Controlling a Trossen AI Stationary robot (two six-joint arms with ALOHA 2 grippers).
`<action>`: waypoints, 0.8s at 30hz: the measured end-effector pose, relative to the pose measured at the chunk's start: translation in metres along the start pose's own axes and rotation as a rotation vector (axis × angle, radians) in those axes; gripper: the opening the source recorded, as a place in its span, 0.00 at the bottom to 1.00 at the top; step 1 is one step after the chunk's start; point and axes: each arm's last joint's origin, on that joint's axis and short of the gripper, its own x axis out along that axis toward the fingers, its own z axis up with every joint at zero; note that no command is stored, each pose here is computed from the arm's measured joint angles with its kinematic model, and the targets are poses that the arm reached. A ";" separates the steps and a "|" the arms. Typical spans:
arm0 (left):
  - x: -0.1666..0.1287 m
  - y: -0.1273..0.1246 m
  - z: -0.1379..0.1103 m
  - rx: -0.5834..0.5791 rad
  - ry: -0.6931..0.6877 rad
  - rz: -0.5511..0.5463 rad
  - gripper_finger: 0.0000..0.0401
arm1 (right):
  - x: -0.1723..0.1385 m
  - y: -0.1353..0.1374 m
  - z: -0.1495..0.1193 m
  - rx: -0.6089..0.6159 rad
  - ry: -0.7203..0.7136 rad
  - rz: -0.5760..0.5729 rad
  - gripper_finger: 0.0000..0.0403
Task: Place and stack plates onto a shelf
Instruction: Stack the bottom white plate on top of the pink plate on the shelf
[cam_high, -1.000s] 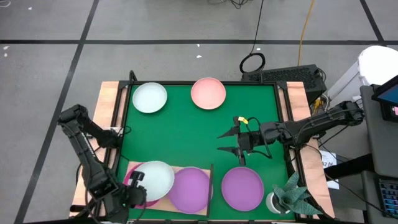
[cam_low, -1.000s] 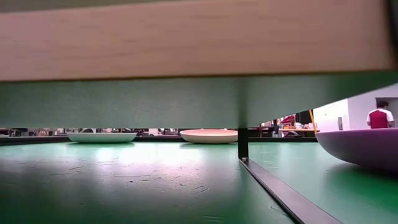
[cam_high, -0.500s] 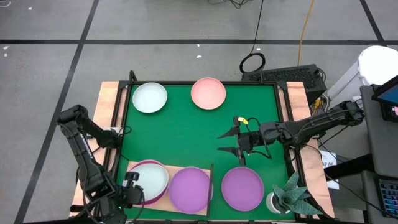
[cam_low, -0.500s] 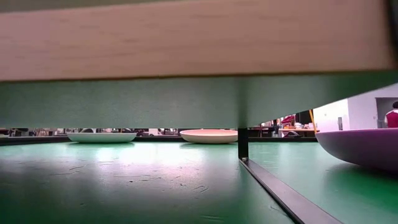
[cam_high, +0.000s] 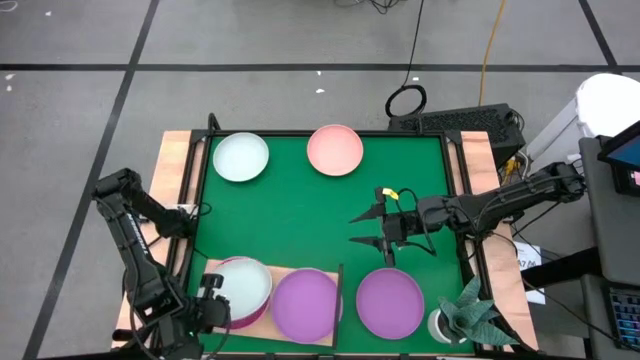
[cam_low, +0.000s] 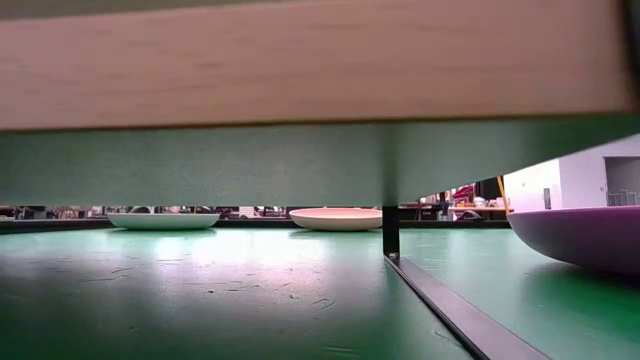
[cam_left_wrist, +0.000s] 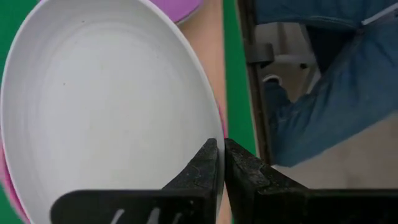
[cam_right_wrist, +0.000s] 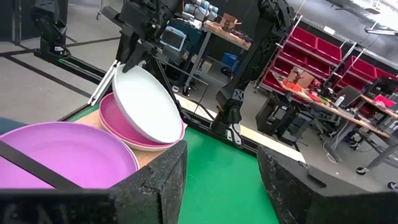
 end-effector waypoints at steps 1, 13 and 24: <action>0.000 0.001 -0.001 -0.007 0.006 0.011 0.06 | 0.000 0.000 0.000 0.001 0.001 0.000 0.44; 0.000 0.005 -0.001 -0.092 0.018 0.041 0.43 | 0.000 0.000 -0.001 0.001 0.013 0.005 0.44; 0.019 0.037 0.017 -0.100 -0.026 0.189 0.44 | 0.000 0.000 -0.001 0.000 0.013 0.005 0.44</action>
